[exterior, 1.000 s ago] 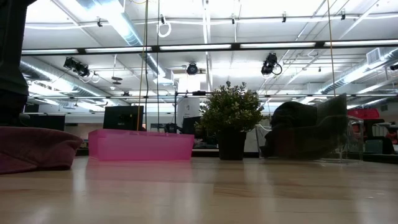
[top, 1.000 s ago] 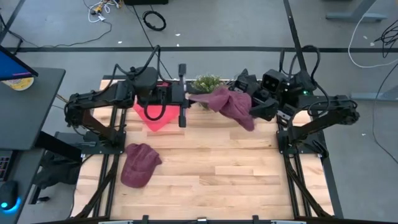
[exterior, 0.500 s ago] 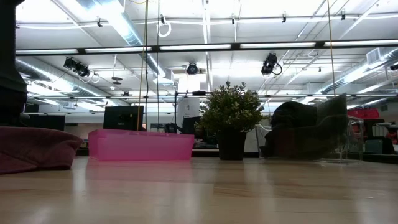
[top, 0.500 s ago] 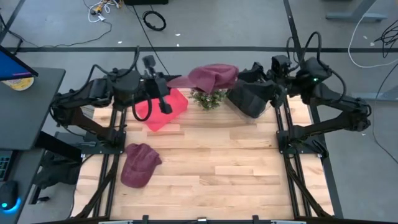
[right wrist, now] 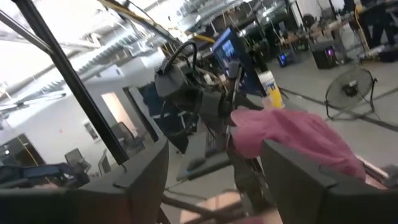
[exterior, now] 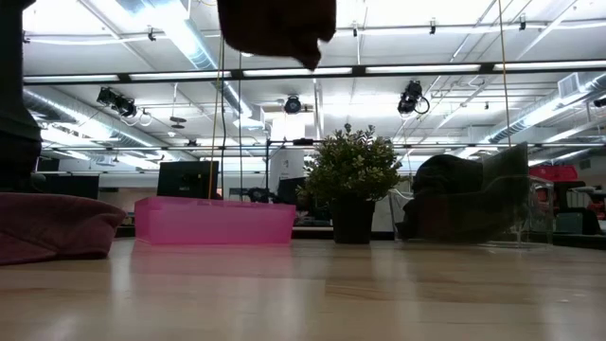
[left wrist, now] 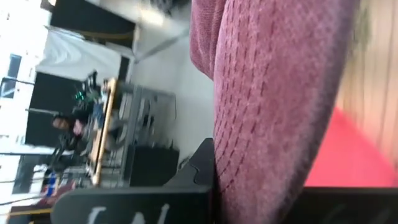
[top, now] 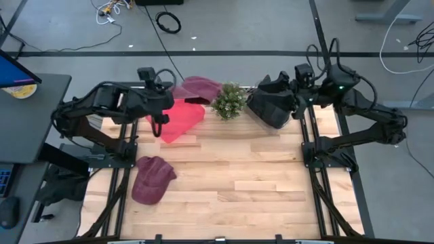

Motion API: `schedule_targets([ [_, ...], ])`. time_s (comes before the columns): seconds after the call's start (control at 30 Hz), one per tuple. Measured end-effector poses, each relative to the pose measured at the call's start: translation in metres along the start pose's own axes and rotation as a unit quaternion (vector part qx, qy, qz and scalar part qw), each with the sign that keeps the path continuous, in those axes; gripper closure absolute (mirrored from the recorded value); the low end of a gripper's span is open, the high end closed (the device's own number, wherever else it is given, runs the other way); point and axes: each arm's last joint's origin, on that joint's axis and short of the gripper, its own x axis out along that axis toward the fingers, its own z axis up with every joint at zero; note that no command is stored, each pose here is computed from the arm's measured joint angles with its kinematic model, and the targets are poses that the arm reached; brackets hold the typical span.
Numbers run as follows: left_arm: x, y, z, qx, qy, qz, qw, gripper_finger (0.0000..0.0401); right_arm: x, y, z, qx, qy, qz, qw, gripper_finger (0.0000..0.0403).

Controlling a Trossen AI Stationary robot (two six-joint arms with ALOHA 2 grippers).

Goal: Pick & Place hat
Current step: Put the right red cap into the red bin

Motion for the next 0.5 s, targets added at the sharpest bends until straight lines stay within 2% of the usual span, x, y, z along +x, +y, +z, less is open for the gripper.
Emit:
schedule_targets([
  [0.23, 0.025, -0.019, -0.008, 0.060, 0.108, -0.029, 0.992, 0.0388, 0.009, -0.005, -0.007, 0.005, 0.023, -0.012, 1.000, 0.0170],
  [0.37, 0.048, -0.039, -0.012, 0.101, 0.152, -0.041, 0.982, 0.0388, 0.012, -0.008, -0.011, 0.004, 0.039, -0.019, 0.999, 0.0182],
  [0.5, 0.074, -0.066, -0.028, 0.140, 0.206, -0.055, 0.967, 0.0388, 0.011, -0.011, -0.016, -0.004, 0.067, -0.033, 0.997, 0.0196],
])
